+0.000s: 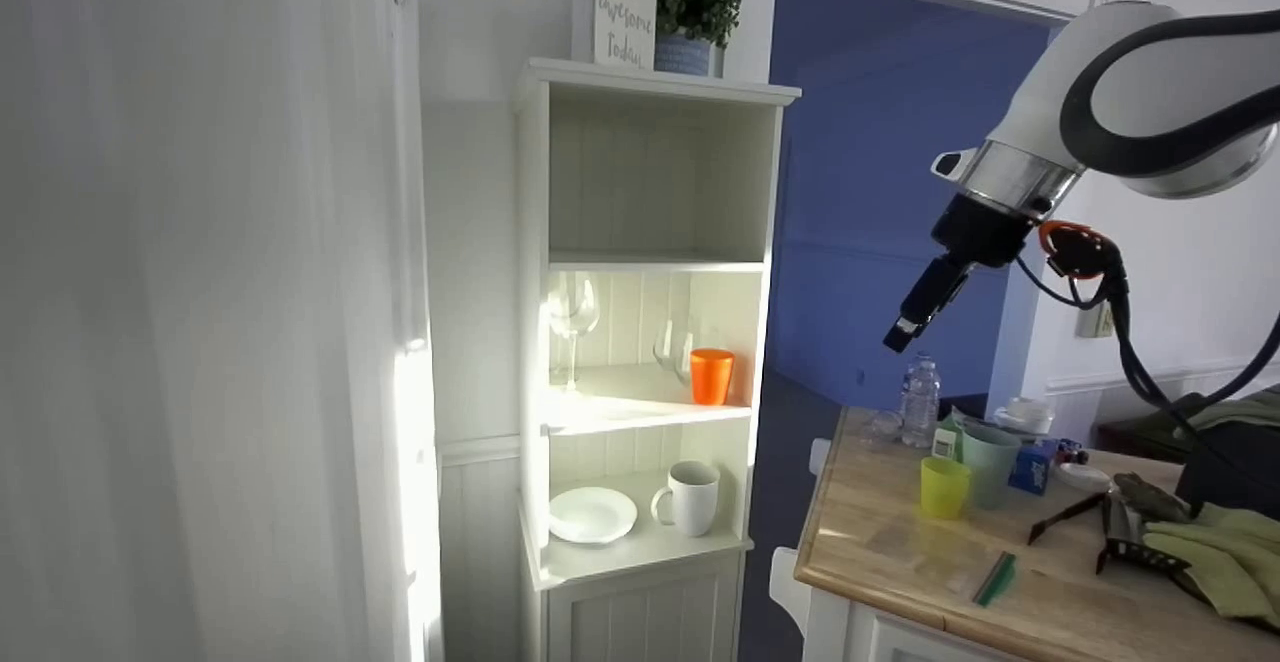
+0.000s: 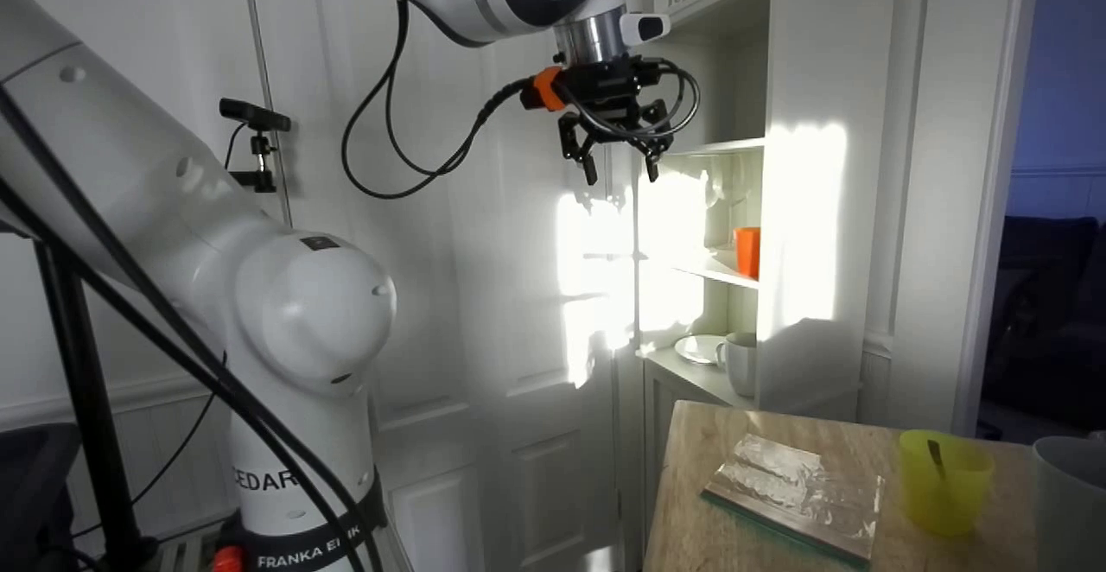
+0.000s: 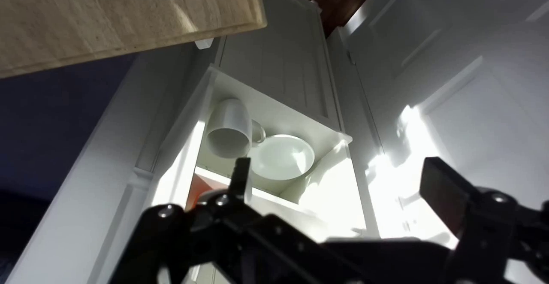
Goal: Put the orange cup on the middle shelf
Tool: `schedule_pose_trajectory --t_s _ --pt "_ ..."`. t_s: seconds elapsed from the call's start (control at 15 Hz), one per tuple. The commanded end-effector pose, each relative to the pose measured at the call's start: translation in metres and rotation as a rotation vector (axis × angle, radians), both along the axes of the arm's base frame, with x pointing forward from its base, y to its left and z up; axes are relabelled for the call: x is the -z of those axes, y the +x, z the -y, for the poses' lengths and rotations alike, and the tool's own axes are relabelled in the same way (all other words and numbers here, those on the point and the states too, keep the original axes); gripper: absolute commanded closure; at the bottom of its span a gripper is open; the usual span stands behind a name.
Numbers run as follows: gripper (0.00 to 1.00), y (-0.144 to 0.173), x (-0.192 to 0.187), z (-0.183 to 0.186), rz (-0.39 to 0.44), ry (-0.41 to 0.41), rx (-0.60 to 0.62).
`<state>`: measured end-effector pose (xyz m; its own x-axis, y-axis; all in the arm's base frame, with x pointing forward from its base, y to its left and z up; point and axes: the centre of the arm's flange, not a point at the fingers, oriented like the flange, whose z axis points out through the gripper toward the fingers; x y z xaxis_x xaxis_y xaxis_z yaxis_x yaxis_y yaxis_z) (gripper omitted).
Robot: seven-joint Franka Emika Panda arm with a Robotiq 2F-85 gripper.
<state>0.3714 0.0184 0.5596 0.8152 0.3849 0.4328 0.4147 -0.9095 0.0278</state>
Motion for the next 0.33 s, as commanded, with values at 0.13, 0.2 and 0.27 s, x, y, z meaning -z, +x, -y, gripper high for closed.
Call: schedule_pose_trajectory --t_s 0.13,0.2,0.27 --pt "0.00 0.008 0.013 -0.010 -0.022 -0.019 -0.012" --pt "0.00 0.010 0.015 -0.011 -0.025 -0.020 -0.012" --pt "0.00 0.010 0.015 -0.011 -0.027 -0.021 -0.011"
